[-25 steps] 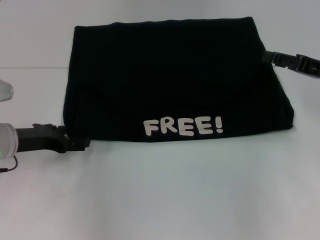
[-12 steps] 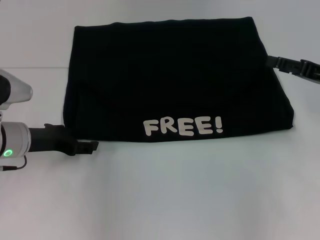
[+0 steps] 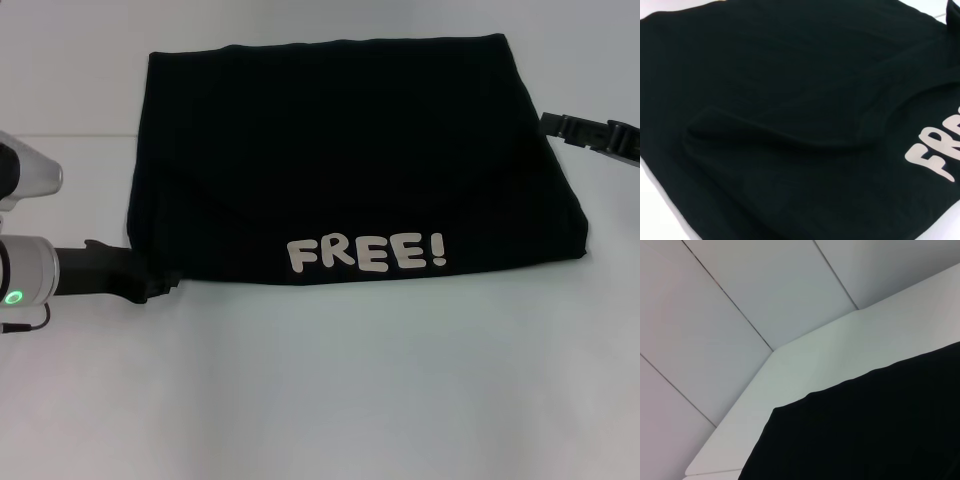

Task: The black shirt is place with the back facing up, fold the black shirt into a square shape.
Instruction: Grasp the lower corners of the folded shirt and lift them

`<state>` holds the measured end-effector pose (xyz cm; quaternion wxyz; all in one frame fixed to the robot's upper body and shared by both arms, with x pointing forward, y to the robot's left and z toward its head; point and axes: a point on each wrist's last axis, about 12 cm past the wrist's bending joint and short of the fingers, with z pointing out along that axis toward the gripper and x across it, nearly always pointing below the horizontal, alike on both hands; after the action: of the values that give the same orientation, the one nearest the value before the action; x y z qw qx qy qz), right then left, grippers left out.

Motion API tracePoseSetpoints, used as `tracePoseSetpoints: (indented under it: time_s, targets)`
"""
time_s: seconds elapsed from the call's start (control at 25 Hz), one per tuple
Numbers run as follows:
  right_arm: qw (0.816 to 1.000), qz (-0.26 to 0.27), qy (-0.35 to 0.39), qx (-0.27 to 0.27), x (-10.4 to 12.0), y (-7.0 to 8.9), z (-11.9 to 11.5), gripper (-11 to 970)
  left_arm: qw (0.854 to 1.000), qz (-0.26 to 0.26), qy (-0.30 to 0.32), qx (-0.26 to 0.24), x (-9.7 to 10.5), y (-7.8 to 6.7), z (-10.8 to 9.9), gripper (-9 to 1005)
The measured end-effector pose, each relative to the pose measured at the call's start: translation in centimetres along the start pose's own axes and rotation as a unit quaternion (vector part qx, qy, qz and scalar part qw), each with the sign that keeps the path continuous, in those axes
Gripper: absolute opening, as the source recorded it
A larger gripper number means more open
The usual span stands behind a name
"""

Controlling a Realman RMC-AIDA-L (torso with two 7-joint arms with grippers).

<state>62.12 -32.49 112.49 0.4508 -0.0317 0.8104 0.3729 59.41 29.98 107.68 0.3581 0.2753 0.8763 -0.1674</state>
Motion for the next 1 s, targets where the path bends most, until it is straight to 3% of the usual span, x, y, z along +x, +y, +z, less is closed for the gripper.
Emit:
tracePoseSetpoints:
  time_s: [0.32,0.6,1.0]
  targets:
    - [1.000,-0.005,0.006,0.006,-0.2,-0.2,-0.2,727,1.000,0.005,-0.003,-0.003,-0.5,0.2,0.0,296]
    - [0.994,-0.004,0.070,0.082,-0.2,-1.8,-0.3,727,1.000,0.011,-0.004,-0.005,-0.8,0.4,-0.2,42]
    - [0.979,-0.016,0.148,0.138,1.1,-1.7,2.4,726,1.000,0.018,-0.004,-0.005,-1.2,0.3,0.0,30]
